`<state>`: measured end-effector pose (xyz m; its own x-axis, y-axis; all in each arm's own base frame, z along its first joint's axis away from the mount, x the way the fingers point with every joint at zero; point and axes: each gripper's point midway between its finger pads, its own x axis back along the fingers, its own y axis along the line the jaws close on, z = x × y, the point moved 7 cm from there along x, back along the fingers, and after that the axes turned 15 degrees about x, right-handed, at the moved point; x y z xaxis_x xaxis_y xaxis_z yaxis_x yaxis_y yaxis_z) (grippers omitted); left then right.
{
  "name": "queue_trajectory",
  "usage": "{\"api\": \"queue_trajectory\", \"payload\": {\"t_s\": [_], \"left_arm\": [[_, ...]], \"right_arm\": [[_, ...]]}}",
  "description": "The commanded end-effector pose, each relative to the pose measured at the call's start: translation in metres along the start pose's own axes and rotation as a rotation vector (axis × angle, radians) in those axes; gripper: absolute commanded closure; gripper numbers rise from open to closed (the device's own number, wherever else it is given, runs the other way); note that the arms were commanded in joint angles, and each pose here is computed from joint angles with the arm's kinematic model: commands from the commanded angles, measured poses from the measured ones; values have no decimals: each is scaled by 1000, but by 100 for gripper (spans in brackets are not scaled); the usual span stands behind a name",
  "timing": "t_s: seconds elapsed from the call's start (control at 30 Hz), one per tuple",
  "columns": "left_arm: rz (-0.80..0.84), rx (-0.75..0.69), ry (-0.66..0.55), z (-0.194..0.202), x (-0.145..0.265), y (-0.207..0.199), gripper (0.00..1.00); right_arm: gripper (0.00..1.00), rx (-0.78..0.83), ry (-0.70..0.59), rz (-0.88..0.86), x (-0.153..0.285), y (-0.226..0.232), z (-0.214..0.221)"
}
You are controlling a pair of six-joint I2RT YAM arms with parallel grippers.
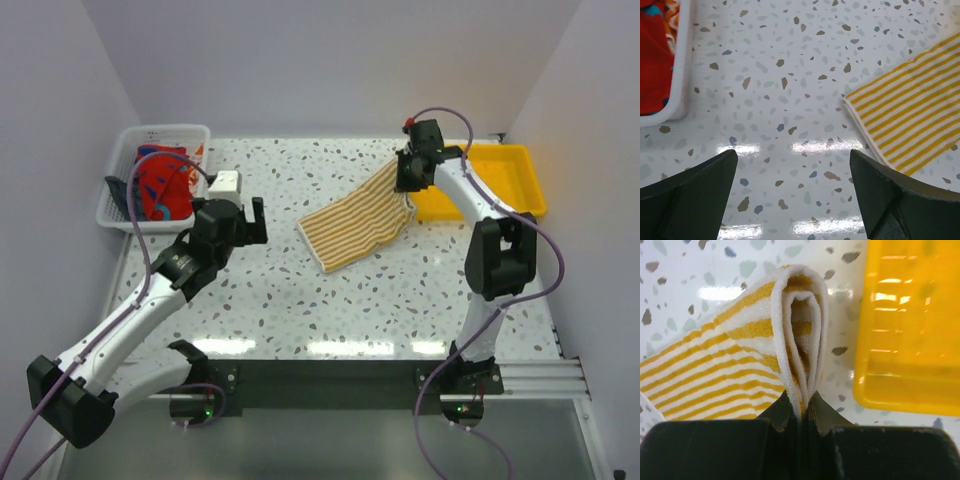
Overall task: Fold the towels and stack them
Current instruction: Neatly place the folded towel into the bin
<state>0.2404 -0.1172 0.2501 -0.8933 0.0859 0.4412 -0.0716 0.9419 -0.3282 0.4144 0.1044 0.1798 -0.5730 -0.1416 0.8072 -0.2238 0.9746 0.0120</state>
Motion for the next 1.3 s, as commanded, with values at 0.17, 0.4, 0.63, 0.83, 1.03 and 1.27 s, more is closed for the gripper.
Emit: {"api": "queue_trajectory", "payload": {"t_s": [0.17, 0.4, 0.63, 0.83, 1.03, 1.27], "left_arm": [[-148, -68, -72, 10, 0, 40, 0], [-204, -108, -17, 22, -14, 45, 0], [-231, -115, -15, 26, -18, 49, 0], [-252, -127, 5, 30, -23, 52, 0], [-276, -136, 16, 32, -28, 55, 0], [-292, -139, 9, 33, -31, 58, 0]], "right_arm": [[100, 76, -12, 195, 23, -74, -50], [100, 154, 7, 298, 24, -122, -57], [100, 44, -59, 400, 15, -180, -60], [100, 23, -124, 428, -7, -203, -67], [100, 42, -135, 445, -33, -219, -71], [100, 108, -65, 529, -49, -240, -59]]}}
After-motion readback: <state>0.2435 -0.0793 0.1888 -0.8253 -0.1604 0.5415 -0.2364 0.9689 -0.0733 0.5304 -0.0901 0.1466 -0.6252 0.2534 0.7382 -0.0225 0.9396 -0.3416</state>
